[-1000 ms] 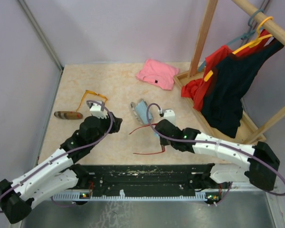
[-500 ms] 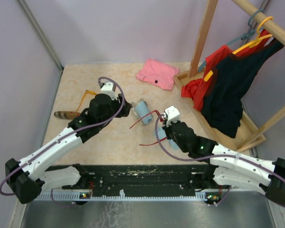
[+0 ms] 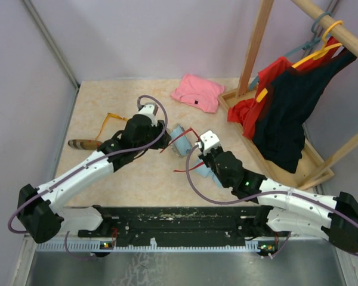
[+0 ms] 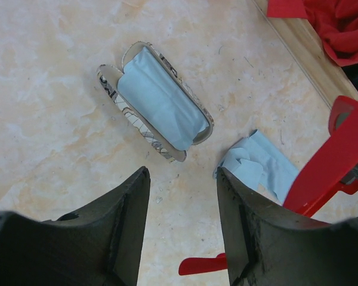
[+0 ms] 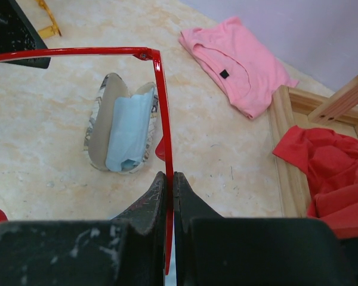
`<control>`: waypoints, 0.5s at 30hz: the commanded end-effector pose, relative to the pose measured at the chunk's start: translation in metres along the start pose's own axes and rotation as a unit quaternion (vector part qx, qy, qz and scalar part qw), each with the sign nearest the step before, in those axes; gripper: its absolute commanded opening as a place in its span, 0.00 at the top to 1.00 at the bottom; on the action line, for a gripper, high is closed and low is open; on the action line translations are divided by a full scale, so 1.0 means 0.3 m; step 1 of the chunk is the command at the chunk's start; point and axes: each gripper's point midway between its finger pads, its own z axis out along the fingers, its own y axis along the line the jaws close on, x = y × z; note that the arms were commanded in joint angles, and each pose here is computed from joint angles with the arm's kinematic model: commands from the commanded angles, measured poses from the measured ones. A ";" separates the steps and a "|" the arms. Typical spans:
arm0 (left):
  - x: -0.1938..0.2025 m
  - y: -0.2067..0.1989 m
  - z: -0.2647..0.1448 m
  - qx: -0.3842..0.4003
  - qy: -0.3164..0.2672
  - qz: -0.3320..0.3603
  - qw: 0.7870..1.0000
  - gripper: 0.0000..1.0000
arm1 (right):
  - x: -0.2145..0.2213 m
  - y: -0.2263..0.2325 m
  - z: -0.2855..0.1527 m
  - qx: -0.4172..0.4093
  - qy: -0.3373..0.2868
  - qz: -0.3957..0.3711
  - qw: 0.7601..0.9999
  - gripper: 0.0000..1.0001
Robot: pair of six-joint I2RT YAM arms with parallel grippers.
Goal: Organize the sunglasses
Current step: Fold the sunglasses.
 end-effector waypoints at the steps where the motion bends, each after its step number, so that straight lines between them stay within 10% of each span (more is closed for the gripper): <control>1: -0.041 -0.030 0.002 0.013 -0.004 -0.003 1.000 0.46 | -0.119 -0.011 0.025 0.017 -0.043 0.013 0.999 1.00; 15: 0.027 -0.030 0.051 -0.006 0.020 0.008 1.000 0.49 | -0.150 0.044 0.088 0.002 -0.026 0.009 1.000 1.00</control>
